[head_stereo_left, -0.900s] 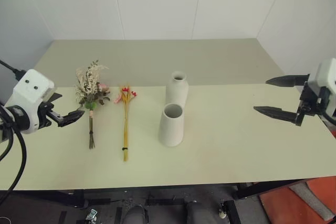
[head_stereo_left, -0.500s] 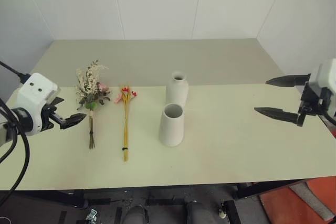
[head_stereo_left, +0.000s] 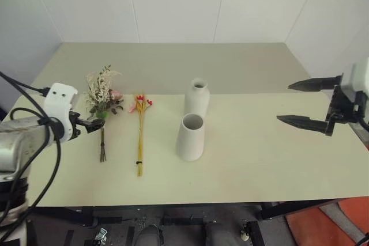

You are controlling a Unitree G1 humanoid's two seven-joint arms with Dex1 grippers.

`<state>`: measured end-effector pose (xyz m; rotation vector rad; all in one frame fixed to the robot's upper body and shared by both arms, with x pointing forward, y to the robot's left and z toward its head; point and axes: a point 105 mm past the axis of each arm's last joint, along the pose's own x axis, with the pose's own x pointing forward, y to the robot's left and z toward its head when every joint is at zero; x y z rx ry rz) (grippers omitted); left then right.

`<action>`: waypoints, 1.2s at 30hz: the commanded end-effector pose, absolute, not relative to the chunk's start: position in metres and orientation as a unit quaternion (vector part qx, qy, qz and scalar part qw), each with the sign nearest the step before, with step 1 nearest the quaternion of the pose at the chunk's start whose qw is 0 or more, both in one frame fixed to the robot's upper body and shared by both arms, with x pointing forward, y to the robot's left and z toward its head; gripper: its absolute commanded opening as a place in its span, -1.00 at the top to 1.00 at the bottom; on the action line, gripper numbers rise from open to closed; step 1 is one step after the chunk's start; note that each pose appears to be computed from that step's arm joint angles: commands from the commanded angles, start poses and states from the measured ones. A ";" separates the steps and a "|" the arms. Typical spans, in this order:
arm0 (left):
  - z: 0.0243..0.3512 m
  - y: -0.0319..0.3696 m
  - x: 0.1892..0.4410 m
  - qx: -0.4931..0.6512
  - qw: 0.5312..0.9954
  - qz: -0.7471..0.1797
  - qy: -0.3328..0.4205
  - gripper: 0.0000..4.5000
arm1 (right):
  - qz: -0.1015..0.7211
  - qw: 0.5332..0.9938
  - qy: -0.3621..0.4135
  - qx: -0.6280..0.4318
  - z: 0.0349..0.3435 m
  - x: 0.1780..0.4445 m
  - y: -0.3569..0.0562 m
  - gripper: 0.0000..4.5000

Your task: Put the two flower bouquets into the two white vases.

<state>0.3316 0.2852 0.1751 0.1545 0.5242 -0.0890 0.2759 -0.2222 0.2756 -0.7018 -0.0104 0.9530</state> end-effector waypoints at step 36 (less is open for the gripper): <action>0.199 0.263 0.424 0.056 0.986 -0.005 0.156 0.94 | 0.428 0.830 -0.001 -0.357 0.280 0.267 -0.226 -1.00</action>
